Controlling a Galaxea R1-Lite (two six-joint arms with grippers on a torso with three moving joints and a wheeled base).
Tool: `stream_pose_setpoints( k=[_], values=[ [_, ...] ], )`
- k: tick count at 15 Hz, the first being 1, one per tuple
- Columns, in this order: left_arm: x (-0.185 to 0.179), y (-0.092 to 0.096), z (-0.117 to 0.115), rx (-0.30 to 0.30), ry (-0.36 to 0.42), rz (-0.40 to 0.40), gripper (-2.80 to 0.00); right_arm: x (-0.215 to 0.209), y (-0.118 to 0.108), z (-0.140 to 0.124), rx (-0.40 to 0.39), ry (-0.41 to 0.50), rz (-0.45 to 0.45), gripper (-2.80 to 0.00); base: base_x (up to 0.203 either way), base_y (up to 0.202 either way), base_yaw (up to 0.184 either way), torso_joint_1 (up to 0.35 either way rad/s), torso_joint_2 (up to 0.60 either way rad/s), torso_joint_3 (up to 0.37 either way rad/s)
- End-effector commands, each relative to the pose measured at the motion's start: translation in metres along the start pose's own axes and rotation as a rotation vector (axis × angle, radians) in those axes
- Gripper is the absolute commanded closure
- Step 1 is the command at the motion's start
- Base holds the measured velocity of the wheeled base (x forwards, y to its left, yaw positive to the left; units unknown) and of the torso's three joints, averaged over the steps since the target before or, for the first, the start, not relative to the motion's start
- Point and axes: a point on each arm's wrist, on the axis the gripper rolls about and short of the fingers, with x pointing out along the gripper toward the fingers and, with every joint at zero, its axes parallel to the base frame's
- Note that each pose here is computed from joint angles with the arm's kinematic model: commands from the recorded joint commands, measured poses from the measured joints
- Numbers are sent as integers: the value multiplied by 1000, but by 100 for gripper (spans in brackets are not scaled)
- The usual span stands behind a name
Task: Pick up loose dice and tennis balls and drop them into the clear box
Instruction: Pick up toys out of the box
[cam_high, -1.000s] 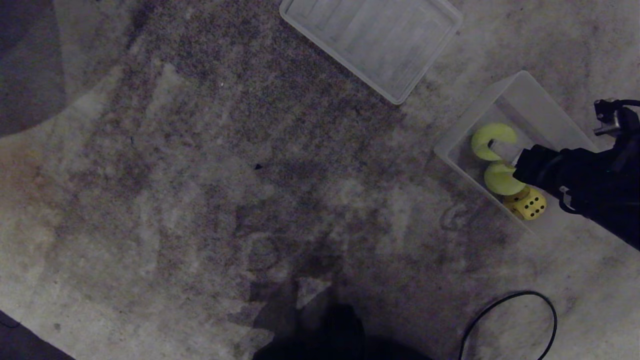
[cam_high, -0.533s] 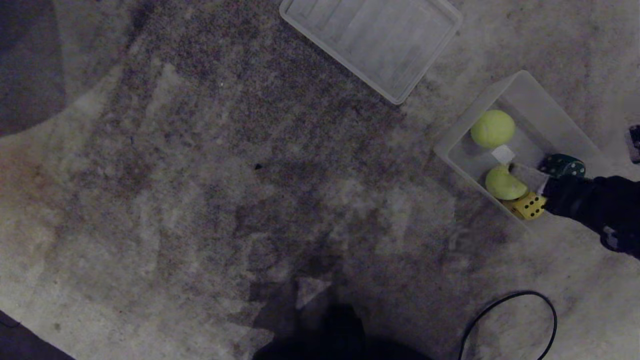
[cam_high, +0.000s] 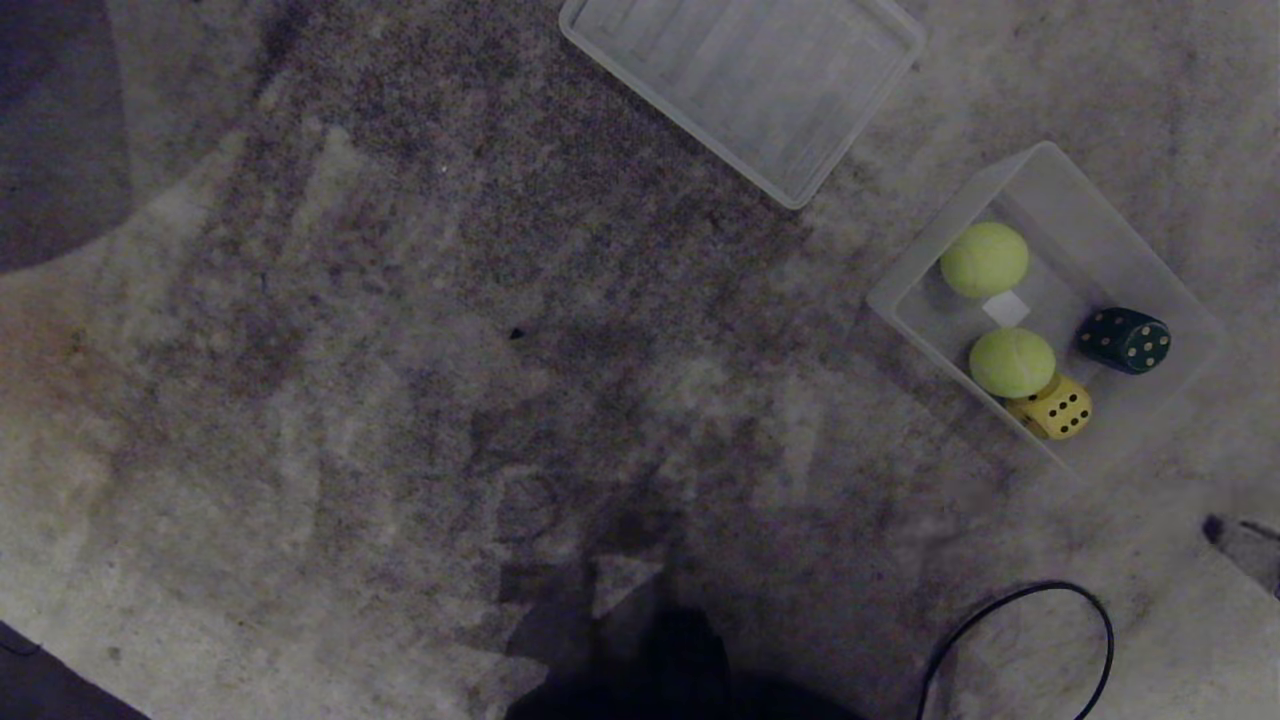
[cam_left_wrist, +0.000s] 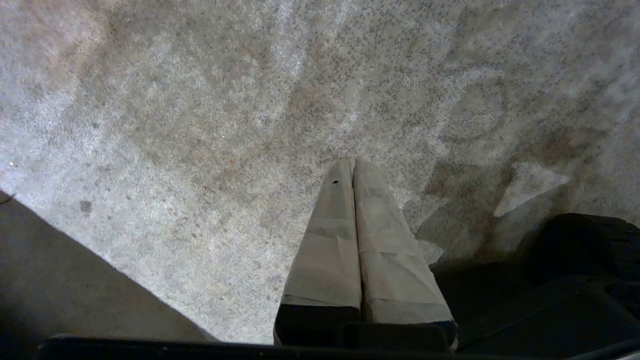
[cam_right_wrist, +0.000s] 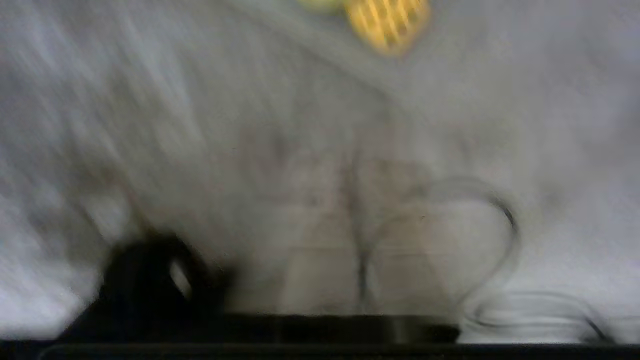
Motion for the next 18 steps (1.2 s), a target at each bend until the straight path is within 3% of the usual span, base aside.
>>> stream_pose_setpoints(
  k=[1,4,6,9,18],
  values=[
    [0,0,0,-1,2,0,0,-49,-9,-35,-21,6,-47,0,0,0,0,0,0,0],
    [0,0,0,-1,2,1,0,-64,-17,-84,-90,54,-112,0,0,0,0,0,0,0],
    [0,0,0,-1,2,1,0,-68,-19,-96,-106,36,-94,0,0,0,0,0,0,0],
    [0,0,0,-1,2,1,0,-80,-20,-105,-114,-85,-37,0,0,0,0,0,0,0],
    [0,0,-1,10,4,-5,0,-80,-20,-106,-107,-83,-27,0,0,0,0,0,0,0]
  ],
)
